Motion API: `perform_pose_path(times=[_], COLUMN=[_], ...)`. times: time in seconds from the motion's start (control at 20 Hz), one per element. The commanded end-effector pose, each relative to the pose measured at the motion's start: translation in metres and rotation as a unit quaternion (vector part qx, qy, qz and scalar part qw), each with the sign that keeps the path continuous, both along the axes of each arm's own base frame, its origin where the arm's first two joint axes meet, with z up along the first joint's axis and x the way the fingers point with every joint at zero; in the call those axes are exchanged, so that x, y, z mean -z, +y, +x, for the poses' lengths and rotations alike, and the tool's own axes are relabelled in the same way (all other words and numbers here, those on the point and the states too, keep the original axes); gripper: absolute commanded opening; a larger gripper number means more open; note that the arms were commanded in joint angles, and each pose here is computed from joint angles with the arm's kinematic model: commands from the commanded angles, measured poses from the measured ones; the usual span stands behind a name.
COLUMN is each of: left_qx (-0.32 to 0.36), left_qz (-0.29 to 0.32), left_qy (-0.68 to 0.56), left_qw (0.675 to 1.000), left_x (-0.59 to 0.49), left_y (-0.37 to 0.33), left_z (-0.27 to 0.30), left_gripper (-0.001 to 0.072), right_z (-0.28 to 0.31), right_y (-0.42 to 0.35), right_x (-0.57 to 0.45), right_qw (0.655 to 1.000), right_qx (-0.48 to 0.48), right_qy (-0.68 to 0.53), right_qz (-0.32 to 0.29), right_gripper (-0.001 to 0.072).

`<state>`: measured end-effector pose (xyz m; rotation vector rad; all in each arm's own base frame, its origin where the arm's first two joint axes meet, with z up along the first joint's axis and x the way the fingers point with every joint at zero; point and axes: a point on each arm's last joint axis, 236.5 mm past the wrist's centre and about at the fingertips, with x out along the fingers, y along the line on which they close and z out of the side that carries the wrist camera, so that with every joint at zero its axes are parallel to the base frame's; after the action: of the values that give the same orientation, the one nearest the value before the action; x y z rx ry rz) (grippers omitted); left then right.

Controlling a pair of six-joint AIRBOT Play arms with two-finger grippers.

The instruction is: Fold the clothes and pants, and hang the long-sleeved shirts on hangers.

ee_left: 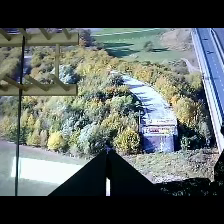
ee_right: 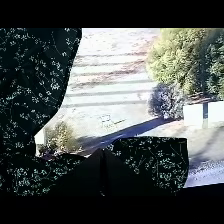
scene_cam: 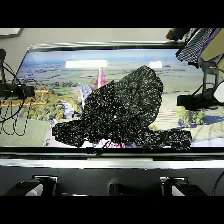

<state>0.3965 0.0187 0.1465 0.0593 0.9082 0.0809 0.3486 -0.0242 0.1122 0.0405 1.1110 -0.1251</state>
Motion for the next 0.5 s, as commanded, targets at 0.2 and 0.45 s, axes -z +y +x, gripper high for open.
perform_pose_path(times=[0.2, 0.45], left_qx=[-0.001, -0.001], left_qz=[0.000, 0.000], left_qy=[0.000, 0.000], left_qw=[1.000, 1.000], left_x=[-0.0001, -0.0001], left_y=[0.0005, 0.0005], left_z=[-0.0002, -0.0002], left_gripper=[0.0022, 0.0022], right_z=[-0.0003, 0.0010], right_y=[-0.0006, -0.0005], right_x=[-0.0001, -0.0007], right_qw=[1.000, 1.000], right_qx=[0.001, 0.001], right_qy=[0.000, -0.003], right_qz=[-0.001, -0.001], right_gripper=[0.0034, 0.0034])
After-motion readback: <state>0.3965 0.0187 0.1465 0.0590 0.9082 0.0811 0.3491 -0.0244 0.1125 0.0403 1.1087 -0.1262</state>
